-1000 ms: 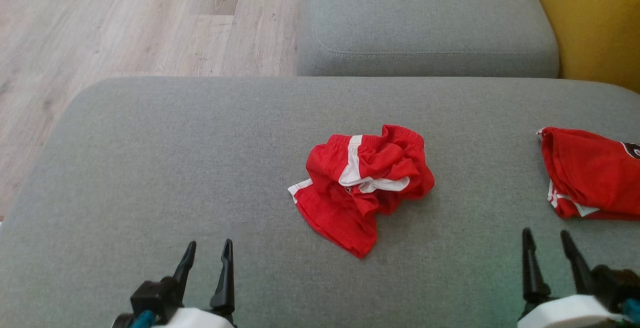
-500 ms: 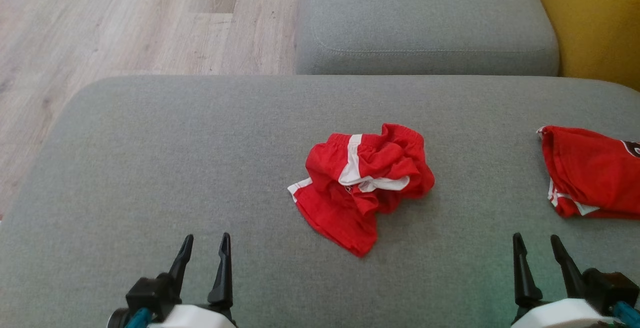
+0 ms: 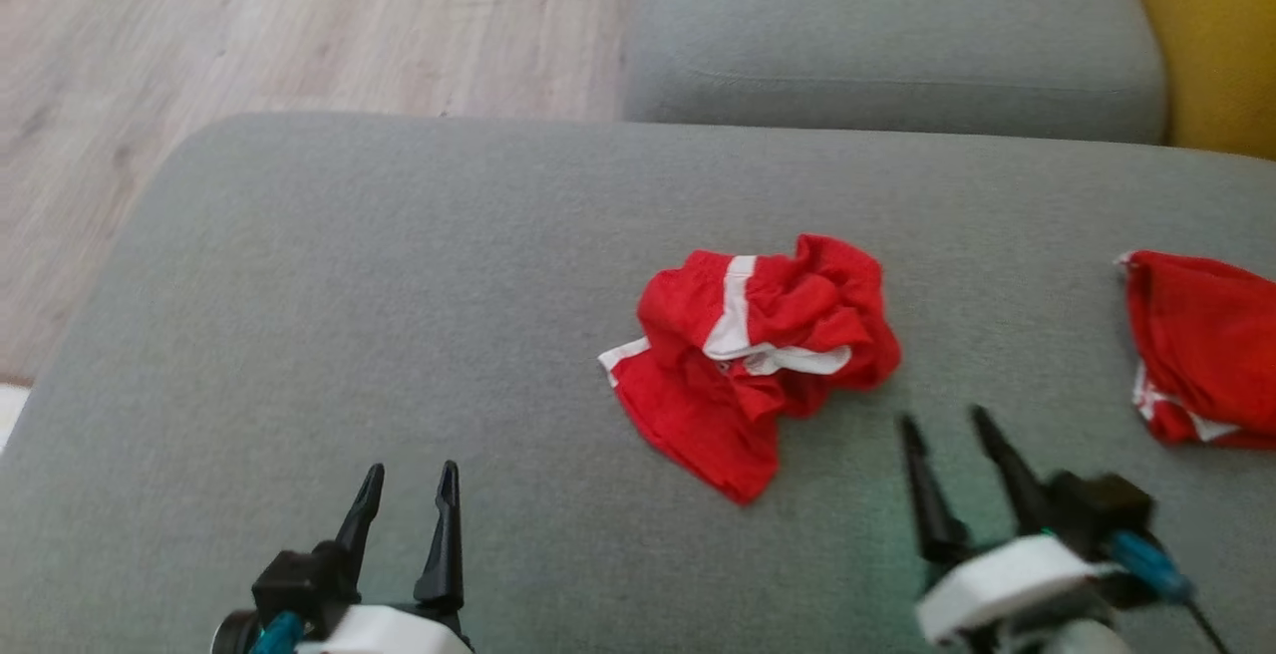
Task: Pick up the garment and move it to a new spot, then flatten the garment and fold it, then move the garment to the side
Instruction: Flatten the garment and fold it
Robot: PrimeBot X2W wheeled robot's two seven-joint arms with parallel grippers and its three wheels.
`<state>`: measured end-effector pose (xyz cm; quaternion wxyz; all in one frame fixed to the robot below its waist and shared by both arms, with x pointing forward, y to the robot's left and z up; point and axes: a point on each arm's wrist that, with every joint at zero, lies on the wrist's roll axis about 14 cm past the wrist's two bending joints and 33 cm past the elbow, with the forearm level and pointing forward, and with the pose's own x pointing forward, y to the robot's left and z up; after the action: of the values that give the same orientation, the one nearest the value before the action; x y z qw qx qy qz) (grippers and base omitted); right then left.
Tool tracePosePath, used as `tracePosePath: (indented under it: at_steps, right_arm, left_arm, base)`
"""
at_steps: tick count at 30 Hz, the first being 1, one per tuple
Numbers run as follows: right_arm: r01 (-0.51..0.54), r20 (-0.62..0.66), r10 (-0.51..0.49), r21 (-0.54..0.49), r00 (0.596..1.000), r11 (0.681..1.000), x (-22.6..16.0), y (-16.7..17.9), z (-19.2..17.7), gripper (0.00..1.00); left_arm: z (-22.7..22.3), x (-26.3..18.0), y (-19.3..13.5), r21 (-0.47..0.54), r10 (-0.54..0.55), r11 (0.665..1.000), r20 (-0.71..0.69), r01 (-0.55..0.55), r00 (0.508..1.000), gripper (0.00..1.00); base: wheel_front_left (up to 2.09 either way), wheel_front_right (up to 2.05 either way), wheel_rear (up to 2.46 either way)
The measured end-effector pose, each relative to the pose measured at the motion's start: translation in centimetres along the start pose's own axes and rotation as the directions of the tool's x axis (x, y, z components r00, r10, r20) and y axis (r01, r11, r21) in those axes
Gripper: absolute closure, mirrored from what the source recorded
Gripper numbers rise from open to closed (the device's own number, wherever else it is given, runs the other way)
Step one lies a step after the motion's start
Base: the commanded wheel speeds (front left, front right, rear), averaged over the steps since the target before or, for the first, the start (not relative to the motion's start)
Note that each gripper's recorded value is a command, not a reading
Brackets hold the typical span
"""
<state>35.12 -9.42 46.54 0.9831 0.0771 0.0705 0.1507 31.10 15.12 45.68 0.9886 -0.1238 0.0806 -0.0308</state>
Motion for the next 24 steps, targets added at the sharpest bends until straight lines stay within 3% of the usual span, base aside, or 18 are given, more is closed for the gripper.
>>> tracePosePath:
  at_steps: [6,17,18,20,22,24]
  right_arm:
    - [-0.207,-0.097,0.205,-0.007,0.974,0.978,3.3,6.3,-1.9,0.0]
    - [-0.327,-0.268,0.294,-0.088,0.917,0.941,7.9,8.9,-6.0,0.0]
    - [-0.333,-0.278,0.298,-0.089,0.913,0.939,8.1,9.0,-6.3,0.09]
    - [-0.339,-0.288,0.302,-0.087,0.909,0.937,8.5,9.1,-6.7,0.63]
    - [-0.341,-0.282,0.304,-0.089,0.91,0.936,8.7,9.1,-6.7,1.0]
    - [-0.341,-0.269,0.306,-0.091,0.913,0.936,8.8,9.1,-6.5,1.0]
  left_arm:
    - [-0.3,-0.7,1.8,-0.011,0.065,0.998,-0.008,-0.065,0.998,0.0]
    - [-0.6,-1.4,4.5,-0.027,0.175,0.984,-0.019,-0.176,0.984,0.0]
    - [-0.6,-1.4,4.6,-0.028,0.182,0.983,-0.02,-0.182,0.983,0.0]
    - [-0.7,-1.5,4.9,-0.03,0.193,0.981,-0.025,-0.194,0.981,0.0]
    - [-0.9,-1.4,4.9,-0.031,0.196,0.98,-0.031,-0.197,0.98,0.0]
    - [-0.9,-1.3,4.9,-0.031,0.195,0.98,-0.03,-0.196,0.98,0.0]
  base:
    - [0.0,0.0,0.0]
    - [0.0,0.0,0.0]
    - [0.0,0.0,0.0]
    - [0.0,0.0,0.0]
    - [0.0,0.0,0.0]
    - [0.0,0.0,0.0]
